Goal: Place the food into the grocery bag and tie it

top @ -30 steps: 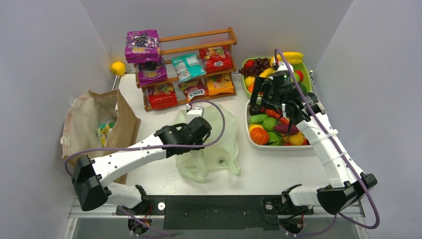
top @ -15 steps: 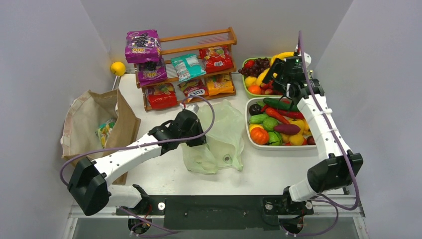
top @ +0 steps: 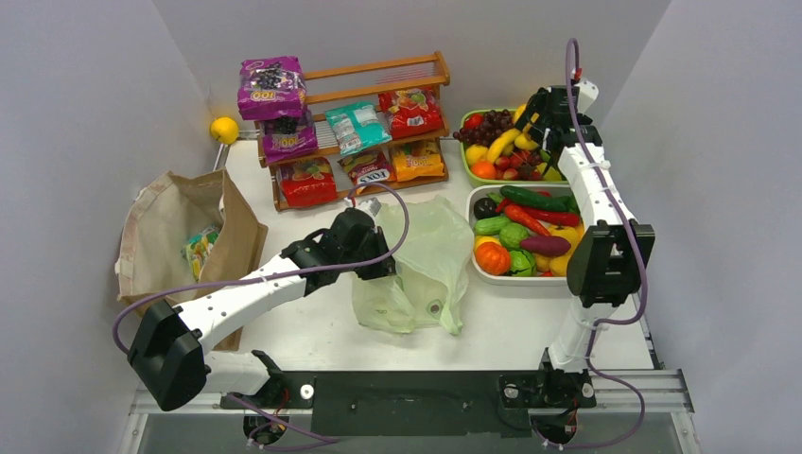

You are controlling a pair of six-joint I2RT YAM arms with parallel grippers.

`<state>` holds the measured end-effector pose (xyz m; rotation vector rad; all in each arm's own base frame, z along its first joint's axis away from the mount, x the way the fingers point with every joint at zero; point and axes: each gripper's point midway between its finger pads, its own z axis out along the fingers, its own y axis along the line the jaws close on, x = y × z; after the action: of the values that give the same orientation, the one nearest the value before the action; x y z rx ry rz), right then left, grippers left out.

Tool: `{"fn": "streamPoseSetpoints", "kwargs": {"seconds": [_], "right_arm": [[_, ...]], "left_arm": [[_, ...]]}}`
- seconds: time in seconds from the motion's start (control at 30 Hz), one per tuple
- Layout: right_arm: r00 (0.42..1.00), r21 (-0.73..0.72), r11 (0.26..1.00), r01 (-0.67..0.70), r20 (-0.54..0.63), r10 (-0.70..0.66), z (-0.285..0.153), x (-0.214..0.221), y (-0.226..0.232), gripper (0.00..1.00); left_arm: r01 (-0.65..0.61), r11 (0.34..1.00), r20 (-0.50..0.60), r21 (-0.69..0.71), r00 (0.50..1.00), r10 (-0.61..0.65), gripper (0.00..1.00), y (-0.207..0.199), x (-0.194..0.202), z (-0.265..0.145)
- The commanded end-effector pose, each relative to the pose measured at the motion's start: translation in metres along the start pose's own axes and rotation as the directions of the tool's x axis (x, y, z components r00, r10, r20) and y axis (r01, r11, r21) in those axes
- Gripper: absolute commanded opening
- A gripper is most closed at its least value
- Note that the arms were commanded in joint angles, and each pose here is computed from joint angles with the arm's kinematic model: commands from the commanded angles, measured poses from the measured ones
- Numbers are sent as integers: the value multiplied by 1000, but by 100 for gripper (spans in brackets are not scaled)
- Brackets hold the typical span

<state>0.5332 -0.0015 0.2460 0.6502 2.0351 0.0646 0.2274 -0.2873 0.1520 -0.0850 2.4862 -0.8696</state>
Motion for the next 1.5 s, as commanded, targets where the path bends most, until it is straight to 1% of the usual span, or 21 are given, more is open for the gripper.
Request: {"fn": "streamPoseSetpoints", "kwargs": {"seconds": [0.0, 0.07, 0.1, 0.13, 0.17, 0.23, 0.27, 0.43, 0.63, 0.83, 1.03, 1.13, 1.17, 1.23, 1.47], "right_arm": [[979, -76, 997, 3, 204, 13, 18, -58, 18, 84], [973, -89, 996, 2, 228, 19, 31, -64, 19, 83], [975, -91, 996, 7, 220, 13, 42, -58, 20, 83], [970, -103, 995, 15, 243, 10, 44, -66, 24, 82], [972, -98, 995, 22, 236, 2, 55, -61, 23, 81], [965, -116, 993, 33, 261, -1, 65, -66, 30, 81], [964, -101, 994, 32, 265, -4, 72, -70, 19, 80], [969, -105, 994, 34, 248, -7, 105, -66, 14, 78], [977, -137, 990, 18, 212, 11, 129, -52, 12, 72], [985, -152, 988, 16, 172, 10, 140, -33, 11, 70], [992, -188, 982, 16, 123, 8, 145, -16, 15, 65], [994, -186, 982, 16, 107, 4, 147, -10, 14, 58], [994, -185, 983, 17, 105, 3, 147, -9, 13, 53], [995, -180, 983, 20, 100, -2, 147, -8, 11, 49], [998, -160, 987, 31, 67, -20, 153, 5, 6, 45]], "left_arm": [[4, 996, 36, 86, 999, -7, 0, -24, -15, -11], [9, 997, 28, 83, 1000, -12, 0, -24, -14, -10], [10, 997, 25, 81, 1000, -12, 0, -24, -14, -10], [10, 997, 20, 82, 1000, -12, 0, -24, -13, -9], [12, 996, 19, 84, 1000, -14, 0, -24, -13, -9], [17, 996, 17, 88, 1000, -18, 0, -25, -12, -8], [20, 996, 12, 87, 1000, -21, 0, -24, -11, -7], [25, 996, 1, 86, 1000, -25, 0, -22, -8, -3], [27, 998, -14, 61, 1000, -26, 0, -12, -4, 4], [28, 999, -21, 45, 999, -27, 0, -6, -2, 8], [30, 999, -26, 39, 999, -29, 0, 0, 0, 11], [31, 999, -29, 37, 999, -30, 0, 2, 1, 11], [30, 999, -30, 36, 999, -29, 0, 3, 1, 11], [31, 999, -29, 34, 999, -30, 0, 4, 1, 10], [37, 999, -24, 33, 999, -36, 0, 9, 1, 8]]}}
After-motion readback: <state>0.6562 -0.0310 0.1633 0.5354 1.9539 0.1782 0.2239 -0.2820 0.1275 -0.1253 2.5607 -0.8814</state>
